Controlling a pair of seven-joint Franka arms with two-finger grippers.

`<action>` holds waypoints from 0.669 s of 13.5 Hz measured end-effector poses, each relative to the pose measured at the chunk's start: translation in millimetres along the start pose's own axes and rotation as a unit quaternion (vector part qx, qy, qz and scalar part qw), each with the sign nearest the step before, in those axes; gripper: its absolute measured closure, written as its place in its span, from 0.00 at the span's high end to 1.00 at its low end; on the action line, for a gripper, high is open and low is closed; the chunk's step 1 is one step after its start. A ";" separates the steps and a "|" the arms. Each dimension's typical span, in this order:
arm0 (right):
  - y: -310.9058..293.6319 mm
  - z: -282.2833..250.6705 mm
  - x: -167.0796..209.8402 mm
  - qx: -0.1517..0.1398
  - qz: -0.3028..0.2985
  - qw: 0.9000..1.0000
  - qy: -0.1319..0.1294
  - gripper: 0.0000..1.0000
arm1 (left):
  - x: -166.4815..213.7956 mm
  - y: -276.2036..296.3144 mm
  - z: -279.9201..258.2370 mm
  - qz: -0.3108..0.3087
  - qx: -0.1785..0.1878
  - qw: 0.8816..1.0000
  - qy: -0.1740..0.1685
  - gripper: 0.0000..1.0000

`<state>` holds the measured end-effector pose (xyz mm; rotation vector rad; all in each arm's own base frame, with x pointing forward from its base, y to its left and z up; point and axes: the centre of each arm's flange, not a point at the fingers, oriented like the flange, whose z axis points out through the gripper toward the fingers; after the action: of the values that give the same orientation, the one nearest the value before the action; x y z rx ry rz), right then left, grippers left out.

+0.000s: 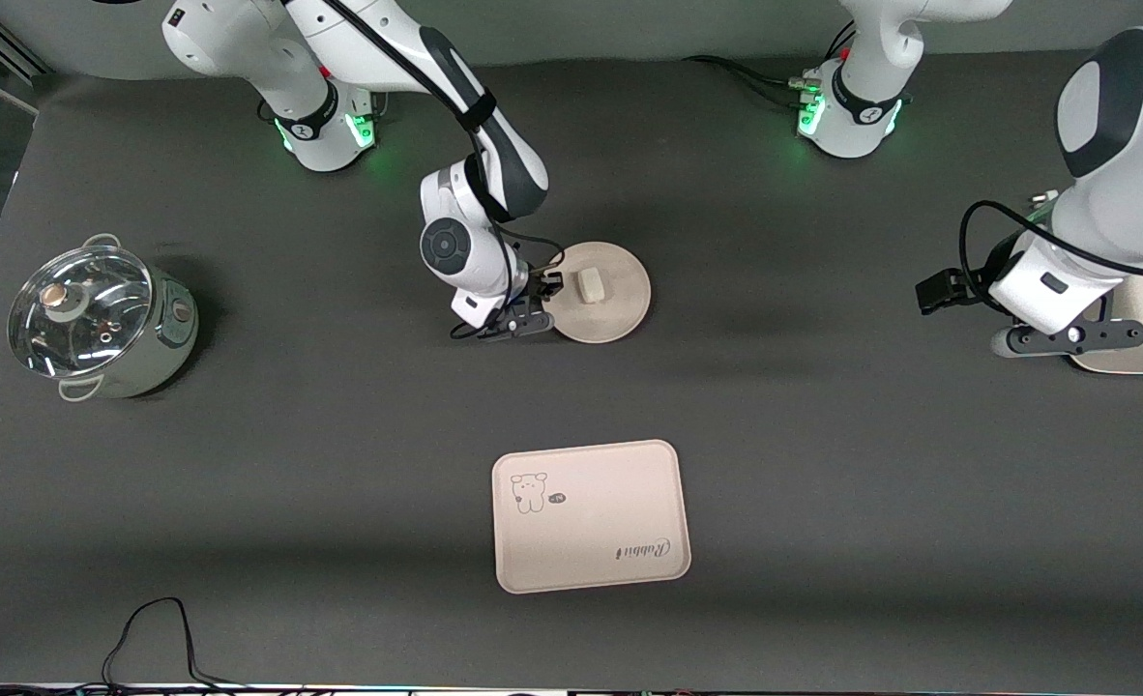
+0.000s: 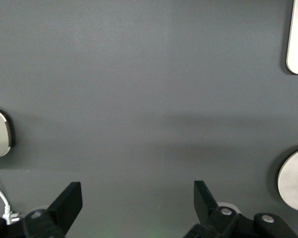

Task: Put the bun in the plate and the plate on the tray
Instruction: 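Carry the plate with the right gripper onto the white tray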

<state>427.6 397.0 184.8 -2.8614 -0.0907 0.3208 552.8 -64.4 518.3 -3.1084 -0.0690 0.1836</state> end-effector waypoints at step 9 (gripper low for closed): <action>15.4 -180.0 190.1 0.062 0.046 0.986 0.151 0.04 | -4.4 -0.5 -30.4 0.003 0.009 1.000 0.011 1.00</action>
<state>653.8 354.5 310.5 -2.7575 0.1156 -0.0897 552.0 -64.8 549.0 -3.0922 -0.0569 0.1491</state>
